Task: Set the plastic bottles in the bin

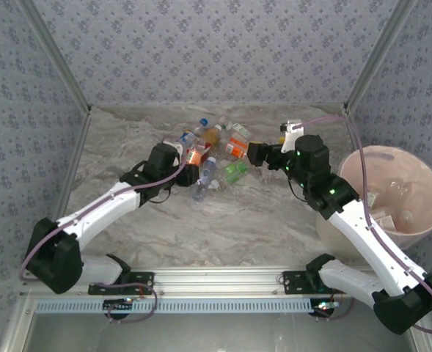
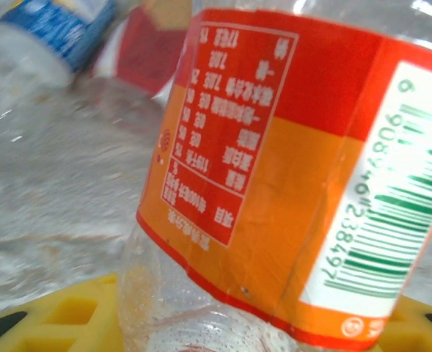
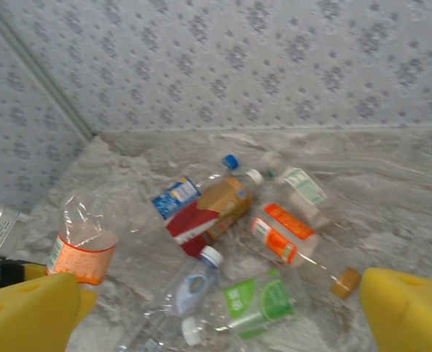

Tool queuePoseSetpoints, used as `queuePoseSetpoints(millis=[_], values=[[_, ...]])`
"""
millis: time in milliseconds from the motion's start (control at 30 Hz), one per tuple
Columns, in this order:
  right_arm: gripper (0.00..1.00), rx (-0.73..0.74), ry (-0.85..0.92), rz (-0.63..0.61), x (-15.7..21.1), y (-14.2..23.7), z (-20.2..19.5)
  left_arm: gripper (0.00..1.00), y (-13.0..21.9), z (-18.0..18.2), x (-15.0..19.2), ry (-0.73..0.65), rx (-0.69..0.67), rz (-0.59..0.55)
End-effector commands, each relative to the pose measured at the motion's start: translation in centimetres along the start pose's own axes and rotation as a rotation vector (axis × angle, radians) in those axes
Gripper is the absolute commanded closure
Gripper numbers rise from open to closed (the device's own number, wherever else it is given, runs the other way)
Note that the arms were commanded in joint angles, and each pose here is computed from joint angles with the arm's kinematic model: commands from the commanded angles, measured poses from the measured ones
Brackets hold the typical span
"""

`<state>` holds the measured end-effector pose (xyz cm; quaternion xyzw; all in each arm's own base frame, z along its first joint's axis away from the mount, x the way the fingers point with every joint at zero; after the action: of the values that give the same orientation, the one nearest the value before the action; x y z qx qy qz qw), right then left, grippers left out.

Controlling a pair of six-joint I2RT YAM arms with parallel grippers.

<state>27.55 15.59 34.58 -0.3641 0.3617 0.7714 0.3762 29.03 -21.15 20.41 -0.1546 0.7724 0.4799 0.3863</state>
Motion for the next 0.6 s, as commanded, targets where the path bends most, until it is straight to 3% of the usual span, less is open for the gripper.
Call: queuePoseSetpoints(millis=[0,333,567], values=[[0.0,-0.16,-0.044,-0.006,-0.3,-0.4,2.6,0.52,1.1,-4.1,-1.4,0.001,0.245,-0.067],[0.0,-0.356,-0.127,0.124,1.9,-2.5,5.5,0.53,3.2,-10.3,-3.5,-0.037,0.62,-0.188],[0.0,-0.416,-0.13,0.204,3.2,-2.8,6.2,0.54,3.8,-11.9,-4.2,-0.051,0.738,-0.207]])
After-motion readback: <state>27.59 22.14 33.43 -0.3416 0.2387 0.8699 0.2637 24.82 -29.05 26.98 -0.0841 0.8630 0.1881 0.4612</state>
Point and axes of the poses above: each hand's point on the last joint's axis, 136 mm out from that joint toward the fingers, its own y axis back along the fingers, its own z axis along the line the jaws close on, x = y × z, the point moved 4 cm from there along y, back along the fingers, and after that the axes turned 11 degrees about -y, right-handed, at the moved point
